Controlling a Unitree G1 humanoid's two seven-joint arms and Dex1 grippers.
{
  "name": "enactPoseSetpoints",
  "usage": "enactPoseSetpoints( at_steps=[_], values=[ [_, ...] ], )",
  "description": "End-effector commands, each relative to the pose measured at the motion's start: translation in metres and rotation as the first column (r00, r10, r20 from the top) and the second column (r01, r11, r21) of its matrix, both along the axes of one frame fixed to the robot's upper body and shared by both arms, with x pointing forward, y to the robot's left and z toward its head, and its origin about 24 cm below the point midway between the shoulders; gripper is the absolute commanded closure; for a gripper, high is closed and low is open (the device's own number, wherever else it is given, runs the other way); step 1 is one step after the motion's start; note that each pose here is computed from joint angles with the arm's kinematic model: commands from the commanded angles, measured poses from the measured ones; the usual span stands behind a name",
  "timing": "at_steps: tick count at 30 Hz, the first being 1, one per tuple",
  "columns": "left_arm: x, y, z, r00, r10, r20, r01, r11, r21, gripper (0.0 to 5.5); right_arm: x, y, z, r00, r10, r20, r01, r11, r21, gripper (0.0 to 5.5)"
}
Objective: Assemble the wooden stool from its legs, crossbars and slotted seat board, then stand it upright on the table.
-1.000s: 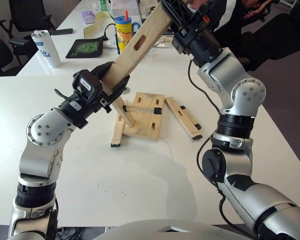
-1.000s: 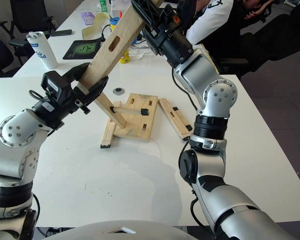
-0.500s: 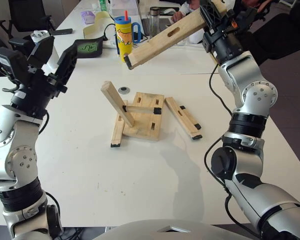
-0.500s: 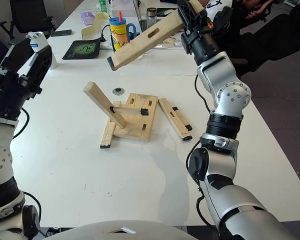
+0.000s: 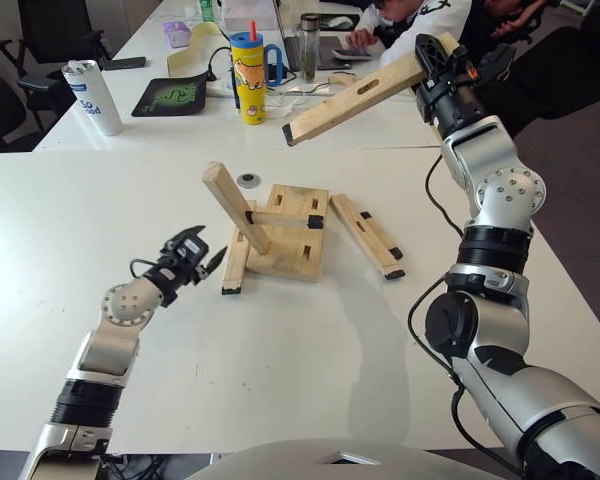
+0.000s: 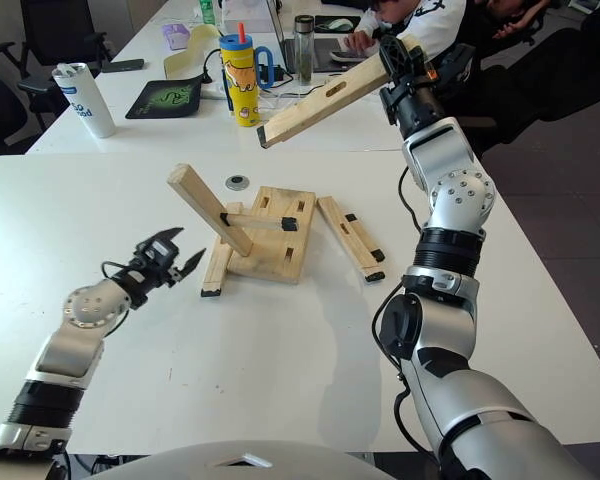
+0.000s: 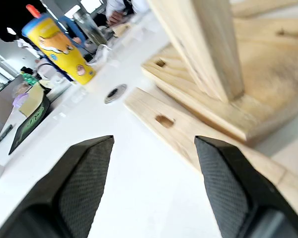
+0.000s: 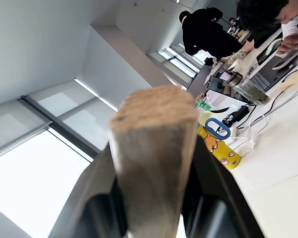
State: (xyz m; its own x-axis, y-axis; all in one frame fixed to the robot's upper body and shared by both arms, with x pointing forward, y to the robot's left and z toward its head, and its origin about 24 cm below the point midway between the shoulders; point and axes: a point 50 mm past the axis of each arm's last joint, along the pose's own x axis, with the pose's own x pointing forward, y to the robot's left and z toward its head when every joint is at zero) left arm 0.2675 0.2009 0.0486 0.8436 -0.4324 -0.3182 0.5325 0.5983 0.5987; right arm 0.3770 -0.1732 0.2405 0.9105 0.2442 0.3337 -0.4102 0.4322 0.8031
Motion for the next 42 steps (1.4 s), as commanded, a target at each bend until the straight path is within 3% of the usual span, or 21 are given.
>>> enactPoseSetpoints(
  at_steps=[1,13,18,21,23,26,42],
  values=[
    [0.012,-0.017,-0.004,0.996,-0.069,0.047,0.066,0.996,0.067,2.48,-0.001,0.001,0.0,1.0,-0.005,-0.002,0.005,1.0,0.014,4.47],
    [0.017,-0.073,0.001,0.966,-0.252,0.051,0.253,0.967,-0.015,2.48,-0.002,-0.001,-0.001,1.0,-0.03,-0.007,0.03,1.0,-0.008,4.47],
    [0.017,-0.089,0.001,0.959,-0.277,0.056,0.28,0.957,-0.069,2.48,-0.005,-0.013,-0.009,0.997,-0.078,-0.016,0.076,0.99,-0.115,4.47],
    [0.018,-0.096,0.006,0.952,-0.295,0.082,0.302,0.95,-0.085,2.48,-0.006,-0.022,-0.02,0.99,-0.131,-0.044,0.113,0.952,-0.286,4.47],
    [0.018,-0.096,0.008,0.952,-0.291,0.089,0.299,0.95,-0.089,2.48,-0.006,-0.029,-0.03,0.981,-0.18,-0.072,0.133,0.898,-0.42,4.47],
    [0.017,-0.088,0.008,0.957,-0.273,0.095,0.28,0.956,-0.082,2.48,-0.012,-0.037,-0.042,0.971,-0.194,-0.139,0.101,0.861,-0.498,4.47],
    [0.005,-0.053,0.015,0.989,-0.088,0.121,0.108,0.979,-0.173,2.48,-0.038,-0.021,-0.08,0.944,-0.13,-0.302,-0.025,0.888,-0.46,4.47]
  ],
)
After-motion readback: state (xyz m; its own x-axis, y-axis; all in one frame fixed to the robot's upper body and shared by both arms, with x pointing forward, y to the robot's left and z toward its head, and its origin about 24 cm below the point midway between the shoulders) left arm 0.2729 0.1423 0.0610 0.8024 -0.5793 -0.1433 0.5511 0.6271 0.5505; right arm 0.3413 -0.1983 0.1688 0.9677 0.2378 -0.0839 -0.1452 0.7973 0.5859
